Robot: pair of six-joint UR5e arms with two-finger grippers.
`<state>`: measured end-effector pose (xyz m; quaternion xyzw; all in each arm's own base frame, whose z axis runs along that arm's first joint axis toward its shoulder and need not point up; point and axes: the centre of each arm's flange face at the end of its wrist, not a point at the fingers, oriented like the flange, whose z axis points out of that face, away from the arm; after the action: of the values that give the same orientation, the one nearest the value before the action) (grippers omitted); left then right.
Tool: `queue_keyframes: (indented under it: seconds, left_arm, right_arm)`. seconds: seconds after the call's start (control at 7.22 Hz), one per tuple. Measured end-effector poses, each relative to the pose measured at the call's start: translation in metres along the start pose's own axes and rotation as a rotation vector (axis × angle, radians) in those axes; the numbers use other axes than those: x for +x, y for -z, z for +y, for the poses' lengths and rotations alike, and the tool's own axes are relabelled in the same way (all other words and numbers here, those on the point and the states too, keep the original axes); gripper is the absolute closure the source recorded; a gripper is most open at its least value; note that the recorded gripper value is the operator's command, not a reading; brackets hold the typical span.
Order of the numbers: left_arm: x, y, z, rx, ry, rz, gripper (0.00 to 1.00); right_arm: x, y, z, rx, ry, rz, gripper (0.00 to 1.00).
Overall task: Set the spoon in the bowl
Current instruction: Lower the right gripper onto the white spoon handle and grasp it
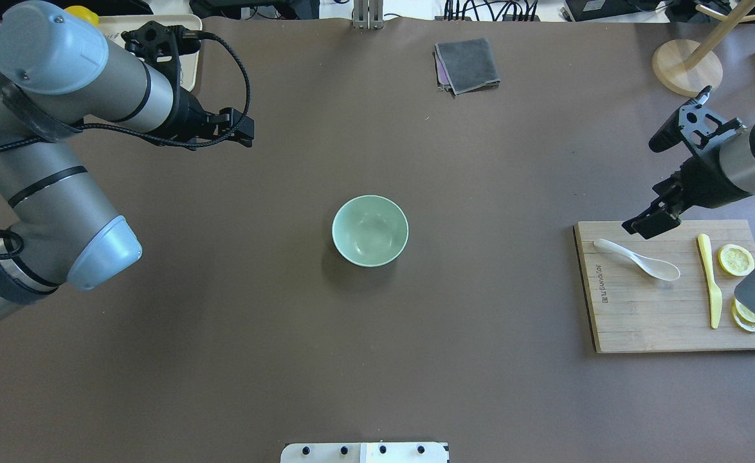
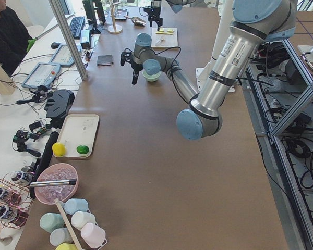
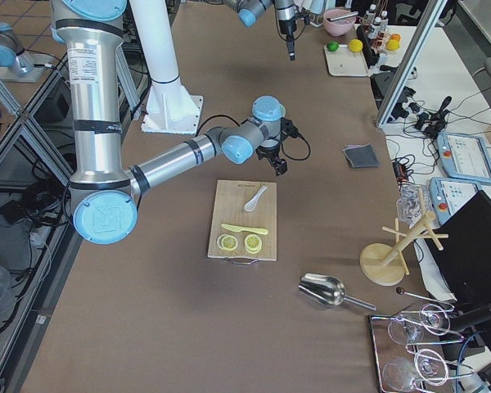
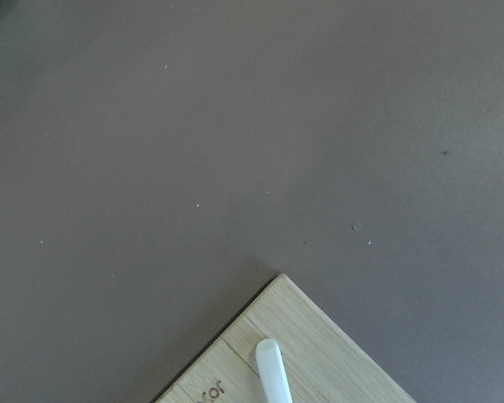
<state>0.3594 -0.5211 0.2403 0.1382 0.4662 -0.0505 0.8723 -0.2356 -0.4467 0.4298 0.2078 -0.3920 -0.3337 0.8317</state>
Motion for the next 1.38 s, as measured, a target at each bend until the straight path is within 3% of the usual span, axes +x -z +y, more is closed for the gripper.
queue_keyframes:
  seconds: [0.28, 0.69, 1.38]
  left_arm:
    - [-0.002, -0.001, 0.000, -0.004, -0.003, -0.002, 0.02]
    - [-0.003, -0.003, 0.000, -0.008, -0.039, -0.002, 0.02]
    - [-0.002, -0.004, 0.002, -0.011, -0.046, -0.001, 0.02]
  right_arm:
    - [0.007, -0.037, 0.013, -0.048, 0.048, -0.013, 0.01]
    - [0.035, -0.084, 0.036, -0.035, 0.079, -0.024, 0.01]
    - [0.030, -0.095, 0.050, -0.039, 0.074, -0.034, 0.01]
